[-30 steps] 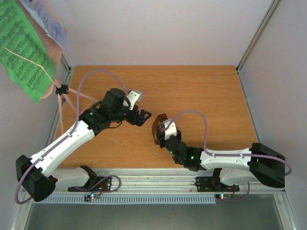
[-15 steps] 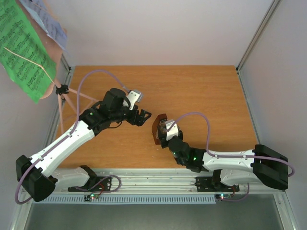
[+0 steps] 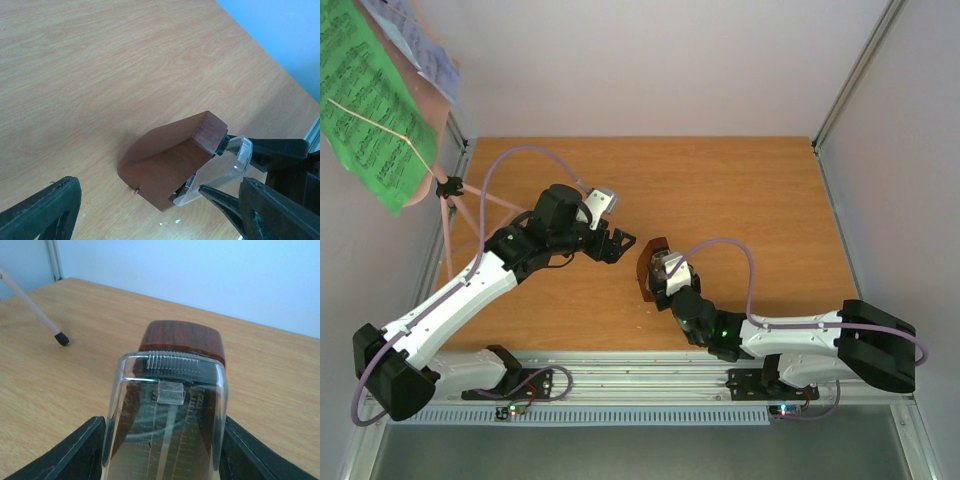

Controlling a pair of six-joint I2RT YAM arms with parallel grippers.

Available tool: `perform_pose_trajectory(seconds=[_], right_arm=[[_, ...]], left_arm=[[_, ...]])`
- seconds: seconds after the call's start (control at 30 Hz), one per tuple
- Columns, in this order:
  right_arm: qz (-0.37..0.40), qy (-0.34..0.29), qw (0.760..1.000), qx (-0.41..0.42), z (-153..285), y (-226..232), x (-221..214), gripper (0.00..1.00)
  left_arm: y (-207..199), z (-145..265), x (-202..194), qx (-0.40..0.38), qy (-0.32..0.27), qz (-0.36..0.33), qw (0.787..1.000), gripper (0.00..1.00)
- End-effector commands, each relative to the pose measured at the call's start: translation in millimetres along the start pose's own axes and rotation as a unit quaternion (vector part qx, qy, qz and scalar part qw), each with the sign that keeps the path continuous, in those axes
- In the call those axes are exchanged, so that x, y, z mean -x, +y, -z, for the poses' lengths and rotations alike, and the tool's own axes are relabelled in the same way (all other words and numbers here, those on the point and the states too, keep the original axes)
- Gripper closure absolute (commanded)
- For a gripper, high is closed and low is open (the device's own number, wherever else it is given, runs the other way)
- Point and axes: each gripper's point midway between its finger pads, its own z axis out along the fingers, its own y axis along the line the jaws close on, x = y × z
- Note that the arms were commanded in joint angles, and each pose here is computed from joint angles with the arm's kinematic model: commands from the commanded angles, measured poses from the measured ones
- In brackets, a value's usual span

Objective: Pack up the instrument practice props

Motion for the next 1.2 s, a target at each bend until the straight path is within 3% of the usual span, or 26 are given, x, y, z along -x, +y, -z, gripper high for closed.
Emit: perform_pose_trajectory(seconds=[0.0, 1.17], right_arm=[[-0.015, -0.012, 1.000, -0.004, -1.6, -1.4, 0.3, 0.48], [0.004, 0.052, 0.999, -0.007, -16.7, 3.8, -28.5, 0.44]], left_arm=[[-1.3, 4.6, 1.8, -0.004, -0.009, -0.004, 1.000, 0.13], [-3.5, 8.1, 3.0, -0.009, -0.012, -0.006, 1.000, 0.13]])
